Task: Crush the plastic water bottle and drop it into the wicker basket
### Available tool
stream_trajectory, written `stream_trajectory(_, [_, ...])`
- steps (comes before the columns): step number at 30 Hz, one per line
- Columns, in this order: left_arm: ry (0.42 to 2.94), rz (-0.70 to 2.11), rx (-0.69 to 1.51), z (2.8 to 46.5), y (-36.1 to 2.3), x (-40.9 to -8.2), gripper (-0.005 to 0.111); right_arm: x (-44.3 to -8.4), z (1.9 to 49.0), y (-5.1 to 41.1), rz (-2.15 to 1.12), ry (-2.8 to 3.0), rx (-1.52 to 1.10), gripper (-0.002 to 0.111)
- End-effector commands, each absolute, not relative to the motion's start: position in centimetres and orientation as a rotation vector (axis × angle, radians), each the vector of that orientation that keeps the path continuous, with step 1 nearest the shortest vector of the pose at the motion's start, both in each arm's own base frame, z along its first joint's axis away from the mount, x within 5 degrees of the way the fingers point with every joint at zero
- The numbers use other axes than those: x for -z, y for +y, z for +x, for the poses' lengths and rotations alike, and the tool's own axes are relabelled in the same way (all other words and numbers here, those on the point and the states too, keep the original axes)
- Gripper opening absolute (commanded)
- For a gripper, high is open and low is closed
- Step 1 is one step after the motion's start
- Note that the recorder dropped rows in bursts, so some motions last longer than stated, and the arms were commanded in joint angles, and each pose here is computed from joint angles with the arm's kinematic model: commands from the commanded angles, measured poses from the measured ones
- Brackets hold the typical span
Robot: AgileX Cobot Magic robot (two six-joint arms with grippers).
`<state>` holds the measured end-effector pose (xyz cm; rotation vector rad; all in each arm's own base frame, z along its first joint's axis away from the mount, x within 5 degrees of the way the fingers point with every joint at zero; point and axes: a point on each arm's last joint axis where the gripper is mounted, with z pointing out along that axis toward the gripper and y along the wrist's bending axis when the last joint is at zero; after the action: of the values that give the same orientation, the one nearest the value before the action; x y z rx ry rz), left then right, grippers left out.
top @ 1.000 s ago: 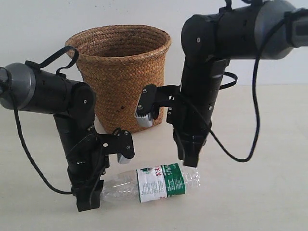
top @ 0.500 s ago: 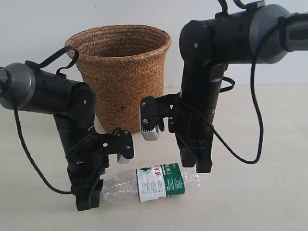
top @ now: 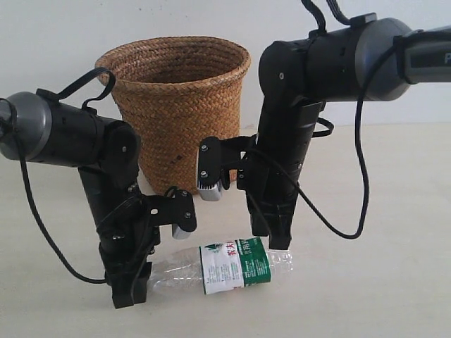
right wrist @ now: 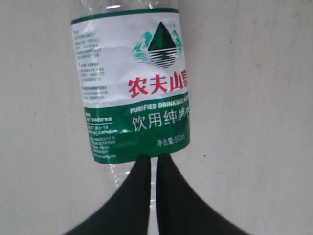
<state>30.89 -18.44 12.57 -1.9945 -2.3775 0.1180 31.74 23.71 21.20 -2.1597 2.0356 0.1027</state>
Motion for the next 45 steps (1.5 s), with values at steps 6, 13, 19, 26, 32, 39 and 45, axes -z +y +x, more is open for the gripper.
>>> stream_trajectory(6, [-2.501,-1.918,-0.226,31.3,-17.6,-12.2,0.004,-21.1,32.0,23.7,-2.131,2.031,-0.100,0.000])
stream_trajectory(13, [-2.476,-1.968,-0.242,31.2,-17.6,-12.9,0.004,-20.4,32.3,23.6,-2.124,2.054,-0.104,0.000])
stream_trajectory(19, [-2.450,-1.981,-0.253,30.8,-17.5,-13.8,0.004,-18.8,33.0,23.5,-2.087,2.113,-0.106,0.000])
stream_trajectory(26, [-2.440,-1.980,-0.255,30.7,-17.4,-14.1,0.004,-18.4,34.6,21.9,-1.739,2.367,-0.234,0.000])
stream_trajectory(32, [-2.442,-1.984,-0.251,30.7,-17.4,-14.1,0.004,-18.6,34.5,22.4,-1.609,2.424,-0.356,0.000])
stream_trajectory(39, [-2.442,-1.984,-0.251,30.7,-17.4,-14.1,0.004,-18.7,34.7,22.9,-1.079,2.698,-0.478,0.000])
stream_trajectory(45, [-2.458,-1.994,-0.243,30.9,-17.4,-14.1,0.004,-18.7,34.4,22.9,-0.871,2.831,-0.524,0.000])
